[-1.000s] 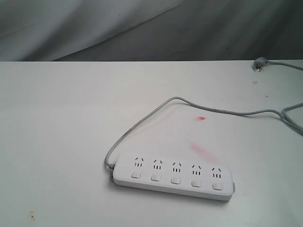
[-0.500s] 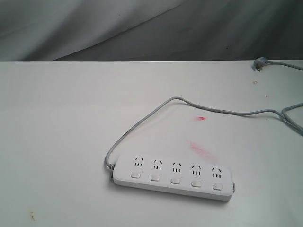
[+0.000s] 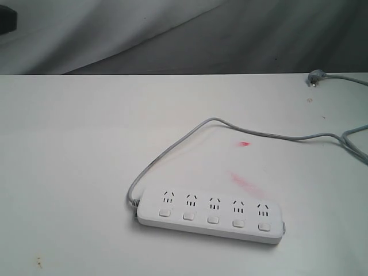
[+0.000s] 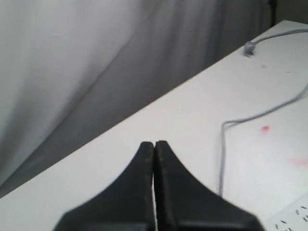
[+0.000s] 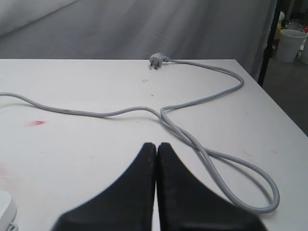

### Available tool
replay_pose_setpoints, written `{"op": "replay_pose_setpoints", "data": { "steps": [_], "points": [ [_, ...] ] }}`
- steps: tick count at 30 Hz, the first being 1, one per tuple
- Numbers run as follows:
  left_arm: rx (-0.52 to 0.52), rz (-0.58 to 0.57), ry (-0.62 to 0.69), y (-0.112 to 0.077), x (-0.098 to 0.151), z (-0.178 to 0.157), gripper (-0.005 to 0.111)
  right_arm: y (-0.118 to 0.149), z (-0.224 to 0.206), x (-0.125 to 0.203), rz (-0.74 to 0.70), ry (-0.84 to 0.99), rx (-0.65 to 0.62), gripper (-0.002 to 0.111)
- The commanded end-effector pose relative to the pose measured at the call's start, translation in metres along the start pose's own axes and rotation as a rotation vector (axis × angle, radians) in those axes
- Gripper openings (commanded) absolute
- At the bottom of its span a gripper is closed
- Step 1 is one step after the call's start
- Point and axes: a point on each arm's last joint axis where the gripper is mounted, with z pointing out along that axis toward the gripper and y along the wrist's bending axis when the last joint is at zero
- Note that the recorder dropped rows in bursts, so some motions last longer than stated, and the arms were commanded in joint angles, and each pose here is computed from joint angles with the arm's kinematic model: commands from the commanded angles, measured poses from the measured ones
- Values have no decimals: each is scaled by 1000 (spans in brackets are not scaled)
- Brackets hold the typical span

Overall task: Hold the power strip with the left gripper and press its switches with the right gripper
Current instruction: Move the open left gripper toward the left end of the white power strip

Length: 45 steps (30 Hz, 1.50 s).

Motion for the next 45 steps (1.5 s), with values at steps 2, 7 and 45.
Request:
{"op": "replay_pose_setpoints", "data": {
  "steps": [2,7,45],
  "points": [
    [126,-117,-7,5,16,6,0,0,0,1,6,-3,5,0],
    [203,-193,64,3,52,6,0,0,0,1,6,-3,5,0],
    [569,75,-30,-43,134,13,0,0,0,1,6,-3,5,0]
  ]
}}
